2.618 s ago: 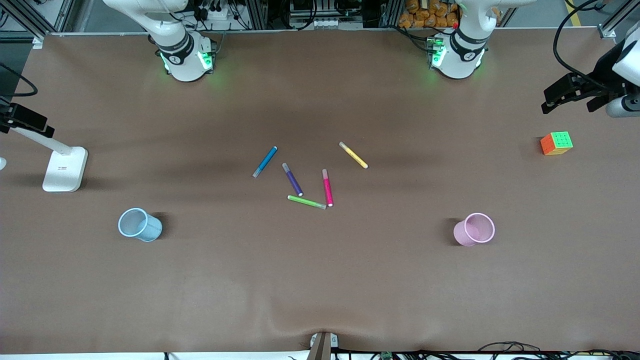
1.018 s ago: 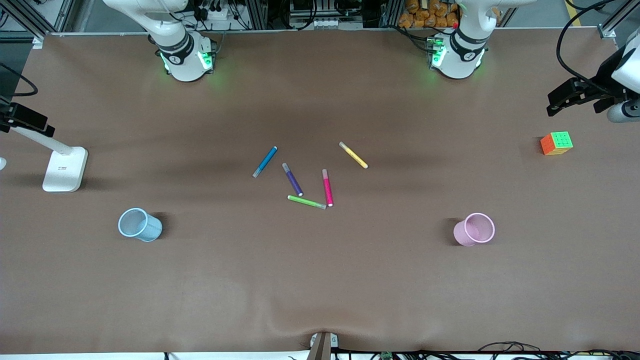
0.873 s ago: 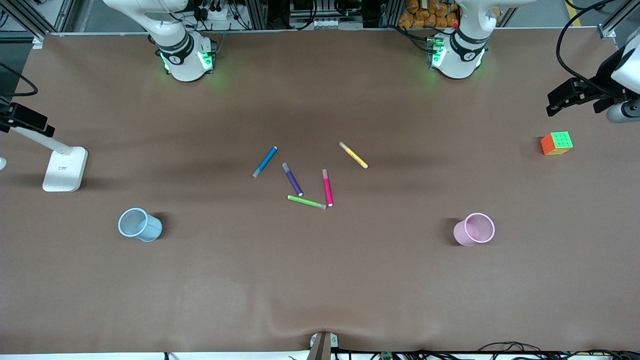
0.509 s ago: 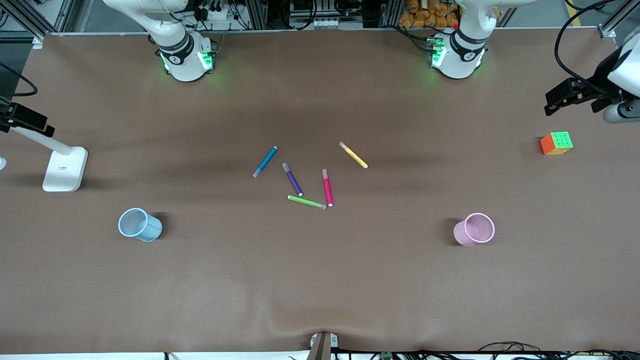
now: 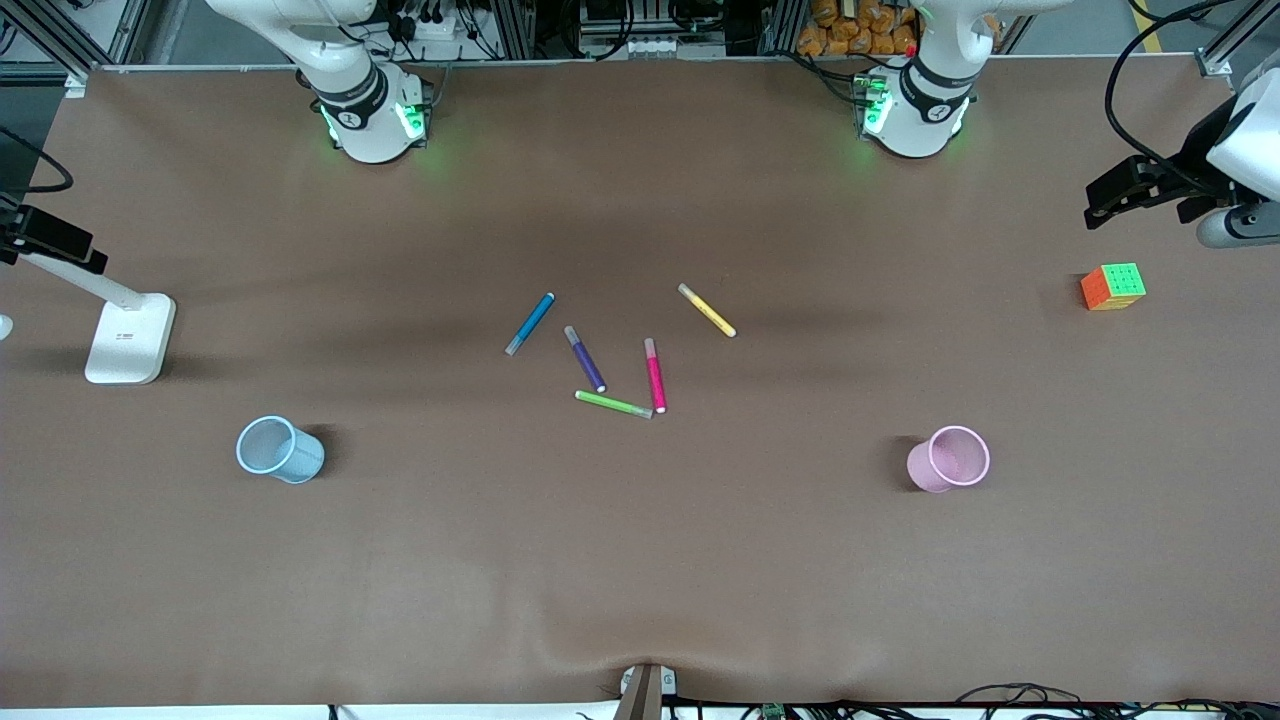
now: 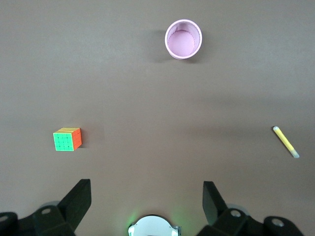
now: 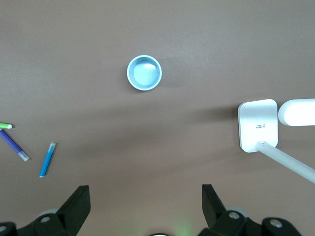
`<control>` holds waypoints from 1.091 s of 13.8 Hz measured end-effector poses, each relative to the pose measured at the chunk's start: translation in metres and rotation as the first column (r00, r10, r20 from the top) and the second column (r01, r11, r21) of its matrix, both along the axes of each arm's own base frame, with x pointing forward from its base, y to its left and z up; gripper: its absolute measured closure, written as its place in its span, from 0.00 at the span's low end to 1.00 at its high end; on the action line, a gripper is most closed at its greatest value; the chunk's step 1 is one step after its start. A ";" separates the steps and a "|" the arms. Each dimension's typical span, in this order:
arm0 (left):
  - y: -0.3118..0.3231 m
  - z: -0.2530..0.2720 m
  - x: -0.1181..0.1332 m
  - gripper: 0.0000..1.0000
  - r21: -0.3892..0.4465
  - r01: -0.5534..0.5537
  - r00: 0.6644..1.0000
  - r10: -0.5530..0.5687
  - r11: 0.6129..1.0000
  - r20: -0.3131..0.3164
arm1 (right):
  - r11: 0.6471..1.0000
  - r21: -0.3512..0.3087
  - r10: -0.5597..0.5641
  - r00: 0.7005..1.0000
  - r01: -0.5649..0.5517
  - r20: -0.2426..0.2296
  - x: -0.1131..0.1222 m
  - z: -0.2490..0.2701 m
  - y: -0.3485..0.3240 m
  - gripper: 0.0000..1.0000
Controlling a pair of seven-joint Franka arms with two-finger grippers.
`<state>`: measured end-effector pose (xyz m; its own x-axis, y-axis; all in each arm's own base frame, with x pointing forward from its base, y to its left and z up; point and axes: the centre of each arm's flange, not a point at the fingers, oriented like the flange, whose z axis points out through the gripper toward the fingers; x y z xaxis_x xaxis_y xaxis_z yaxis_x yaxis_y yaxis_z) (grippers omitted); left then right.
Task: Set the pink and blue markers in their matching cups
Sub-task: 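Move the left gripper over the pink marker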
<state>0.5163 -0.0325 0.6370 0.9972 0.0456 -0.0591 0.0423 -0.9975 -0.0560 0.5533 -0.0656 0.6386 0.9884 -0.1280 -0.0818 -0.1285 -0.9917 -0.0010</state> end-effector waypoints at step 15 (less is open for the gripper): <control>-0.168 -0.122 0.020 0.00 0.003 -0.017 1.000 0.017 1.000 -0.009 | 0.999 0.034 -0.019 1.000 0.019 0.002 -0.001 -0.001 -0.007 0.00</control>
<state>0.5364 -0.2002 0.5146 0.9957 0.0630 -0.0683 0.0590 -0.9965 -0.0590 0.5524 -0.0727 0.6381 0.9860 -0.1436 -0.0846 -0.1469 -0.9885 -0.0349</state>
